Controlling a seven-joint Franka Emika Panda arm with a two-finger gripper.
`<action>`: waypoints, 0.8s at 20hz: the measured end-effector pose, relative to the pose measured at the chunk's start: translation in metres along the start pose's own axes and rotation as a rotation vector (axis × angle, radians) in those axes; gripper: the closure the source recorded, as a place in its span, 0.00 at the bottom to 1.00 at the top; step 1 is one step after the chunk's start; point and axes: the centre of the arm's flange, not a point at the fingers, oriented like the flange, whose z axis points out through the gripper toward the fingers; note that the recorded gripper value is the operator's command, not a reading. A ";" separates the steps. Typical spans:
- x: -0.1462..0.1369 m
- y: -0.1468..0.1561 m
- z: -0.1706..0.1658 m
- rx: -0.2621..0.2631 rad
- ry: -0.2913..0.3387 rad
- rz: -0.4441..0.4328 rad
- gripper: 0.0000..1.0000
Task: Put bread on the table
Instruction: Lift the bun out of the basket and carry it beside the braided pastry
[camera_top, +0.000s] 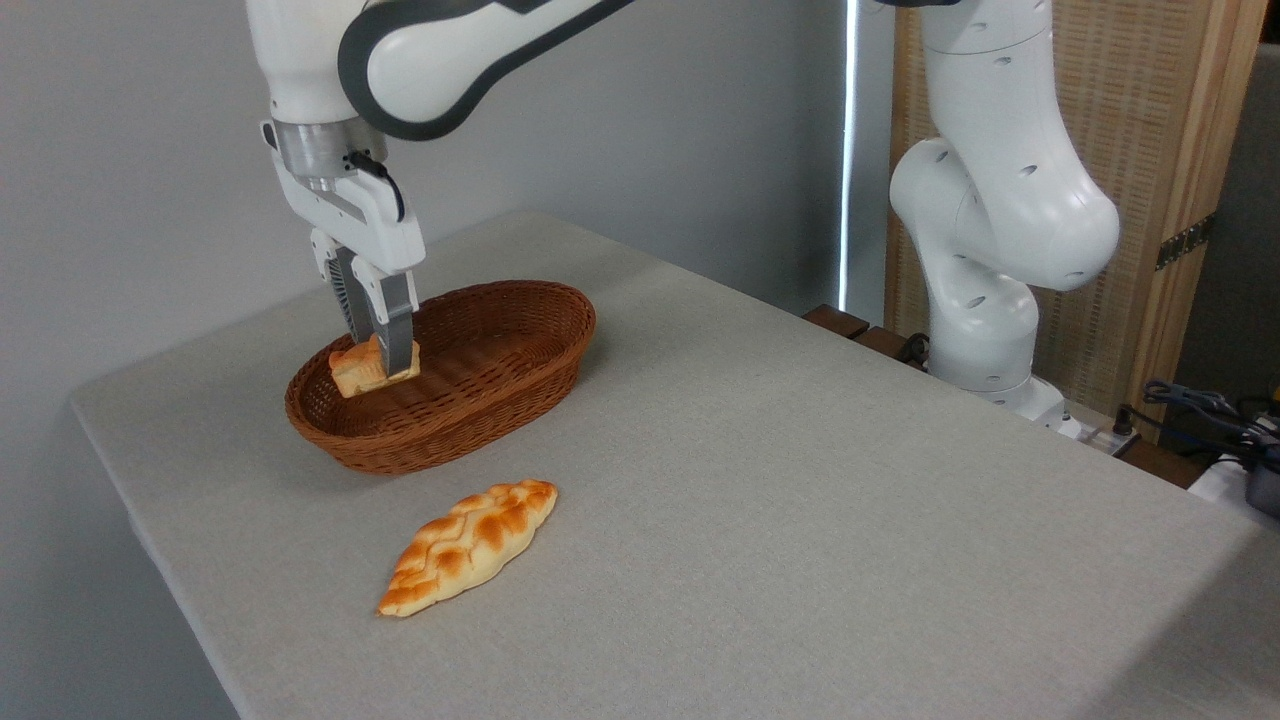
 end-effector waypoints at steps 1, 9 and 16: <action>-0.002 -0.004 -0.005 0.005 0.002 -0.008 0.44; -0.068 -0.056 -0.051 0.014 -0.093 0.156 0.39; -0.170 -0.070 -0.009 -0.074 -0.235 0.435 0.31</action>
